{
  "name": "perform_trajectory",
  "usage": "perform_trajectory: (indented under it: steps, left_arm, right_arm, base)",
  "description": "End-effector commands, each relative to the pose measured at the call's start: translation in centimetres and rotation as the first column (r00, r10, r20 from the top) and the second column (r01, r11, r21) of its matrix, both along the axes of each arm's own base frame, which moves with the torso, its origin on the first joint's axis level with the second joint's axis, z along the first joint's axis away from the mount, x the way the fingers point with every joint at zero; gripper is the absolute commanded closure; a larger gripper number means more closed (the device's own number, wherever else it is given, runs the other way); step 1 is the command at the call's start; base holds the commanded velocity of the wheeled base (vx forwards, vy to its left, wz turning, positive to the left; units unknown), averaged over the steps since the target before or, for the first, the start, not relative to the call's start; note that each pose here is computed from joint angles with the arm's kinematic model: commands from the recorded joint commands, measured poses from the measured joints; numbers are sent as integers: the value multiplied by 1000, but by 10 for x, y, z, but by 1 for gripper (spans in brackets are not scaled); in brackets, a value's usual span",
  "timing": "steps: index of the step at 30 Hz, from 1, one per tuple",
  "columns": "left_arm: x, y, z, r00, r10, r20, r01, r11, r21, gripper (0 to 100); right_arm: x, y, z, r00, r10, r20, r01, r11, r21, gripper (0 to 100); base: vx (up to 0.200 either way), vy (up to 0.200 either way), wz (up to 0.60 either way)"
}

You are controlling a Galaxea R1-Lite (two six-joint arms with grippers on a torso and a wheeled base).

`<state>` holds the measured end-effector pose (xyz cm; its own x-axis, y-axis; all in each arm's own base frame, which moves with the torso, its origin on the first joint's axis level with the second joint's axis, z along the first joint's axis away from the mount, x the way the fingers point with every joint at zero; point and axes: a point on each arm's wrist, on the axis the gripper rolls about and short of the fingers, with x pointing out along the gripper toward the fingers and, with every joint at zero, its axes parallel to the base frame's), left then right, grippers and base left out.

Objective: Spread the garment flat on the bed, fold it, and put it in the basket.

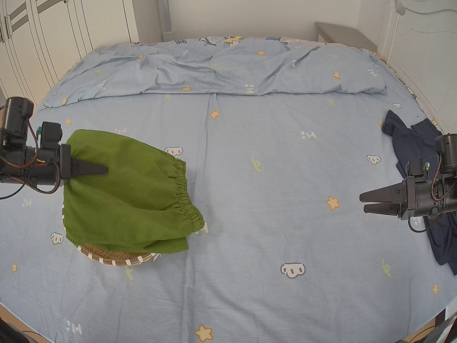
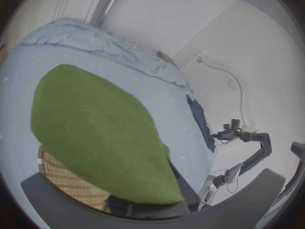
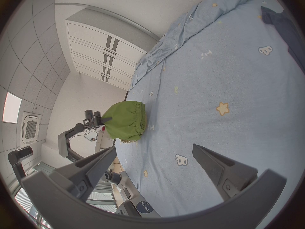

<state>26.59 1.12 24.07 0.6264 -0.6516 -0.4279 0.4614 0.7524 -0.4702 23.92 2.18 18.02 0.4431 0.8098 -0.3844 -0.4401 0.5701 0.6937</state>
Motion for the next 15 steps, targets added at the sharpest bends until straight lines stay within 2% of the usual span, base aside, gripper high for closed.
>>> perform_trajectory:
  steps: [1, 3, 7, 10, 15]
  left_arm:
    - [35, 32, -62, 975, 102, -200, -105, 994, -5, 100]
    - [37, 38, -66, 961, 162, -223, -159, 987, 30, 100]
    - [39, 40, -68, 933, 283, -224, -254, 956, 149, 100]
    - [44, 39, -75, 921, 308, -240, -268, 946, 183, 100]
    - [52, 45, -84, 908, 322, -267, -278, 942, 190, 100]
  right_arm:
    - [-2, 2, 1, 1000, 9, 2, -9, 1000, 1, 0]
    - [-3, 2, 1, 1000, 9, 5, -9, 1000, 1, 0]
    - [-3, 2, 1, 1000, 10, 3, -10, 1000, 1, 0]
    - [-4, 3, 1, 1000, 12, 3, -12, 1000, 1, 0]
    - [-4, 5, 0, 1000, 19, 2, -19, 1000, 0, 0]
  base:
    - [0, 0, 0]
    - [0, 0, 0]
    - [0, 0, 0]
    - [0, 0, 0]
    - [0, 0, 0]
